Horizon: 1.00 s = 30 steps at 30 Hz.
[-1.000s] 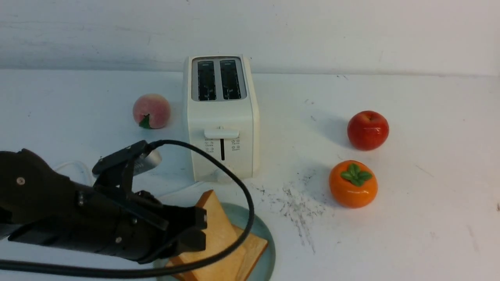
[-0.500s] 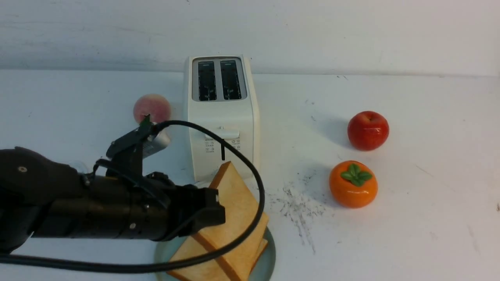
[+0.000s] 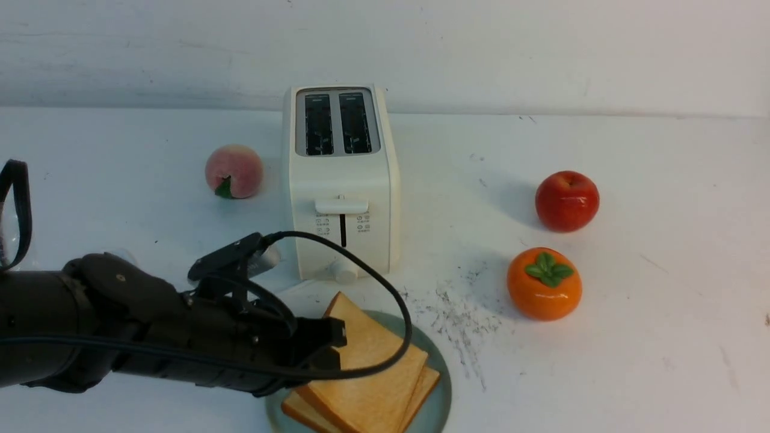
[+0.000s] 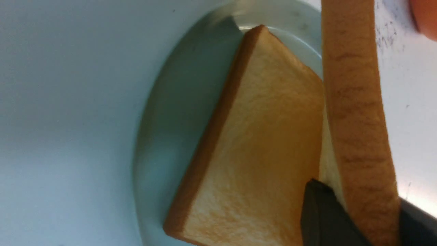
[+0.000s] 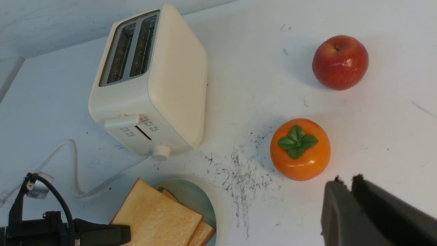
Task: Take toasted bread from bread machine on white table place on plate.
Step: 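Place the slice of bread on the plate with the left gripper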
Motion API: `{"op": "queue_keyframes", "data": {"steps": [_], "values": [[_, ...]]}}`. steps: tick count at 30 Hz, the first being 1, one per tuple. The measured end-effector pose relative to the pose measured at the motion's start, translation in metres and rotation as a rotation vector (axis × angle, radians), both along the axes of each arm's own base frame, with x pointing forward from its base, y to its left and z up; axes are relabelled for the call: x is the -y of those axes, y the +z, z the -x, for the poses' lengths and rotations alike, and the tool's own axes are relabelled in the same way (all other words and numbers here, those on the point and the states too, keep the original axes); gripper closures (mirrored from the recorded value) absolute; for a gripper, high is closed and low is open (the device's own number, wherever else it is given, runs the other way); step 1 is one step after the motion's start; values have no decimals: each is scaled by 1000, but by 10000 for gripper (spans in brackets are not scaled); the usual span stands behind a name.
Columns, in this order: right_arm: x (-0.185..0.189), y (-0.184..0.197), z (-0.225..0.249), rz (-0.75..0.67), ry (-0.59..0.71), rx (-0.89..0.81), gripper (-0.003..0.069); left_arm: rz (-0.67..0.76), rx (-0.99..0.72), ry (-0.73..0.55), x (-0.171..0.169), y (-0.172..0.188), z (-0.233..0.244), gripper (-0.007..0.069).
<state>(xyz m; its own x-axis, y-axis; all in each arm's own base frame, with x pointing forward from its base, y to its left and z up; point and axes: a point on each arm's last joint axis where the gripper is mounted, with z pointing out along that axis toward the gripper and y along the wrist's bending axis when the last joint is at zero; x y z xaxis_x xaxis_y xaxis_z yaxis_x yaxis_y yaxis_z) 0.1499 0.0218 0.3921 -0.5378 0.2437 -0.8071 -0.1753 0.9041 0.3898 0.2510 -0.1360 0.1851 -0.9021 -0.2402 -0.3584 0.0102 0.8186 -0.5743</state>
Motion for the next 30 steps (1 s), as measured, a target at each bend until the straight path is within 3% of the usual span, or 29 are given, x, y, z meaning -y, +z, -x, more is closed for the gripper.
{"op": "queue_keyframes", "data": {"steps": [8,12,30], "values": [[0,-1,0,0,5,-7,593,-18,9,1,-1,-2,-1,307],[-1,-1,1,0,11,-16,585,-27,18,4,-2,-2,-2,250],[-2,-2,2,-3,21,-28,568,-203,191,4,-14,1,-13,231]]}}
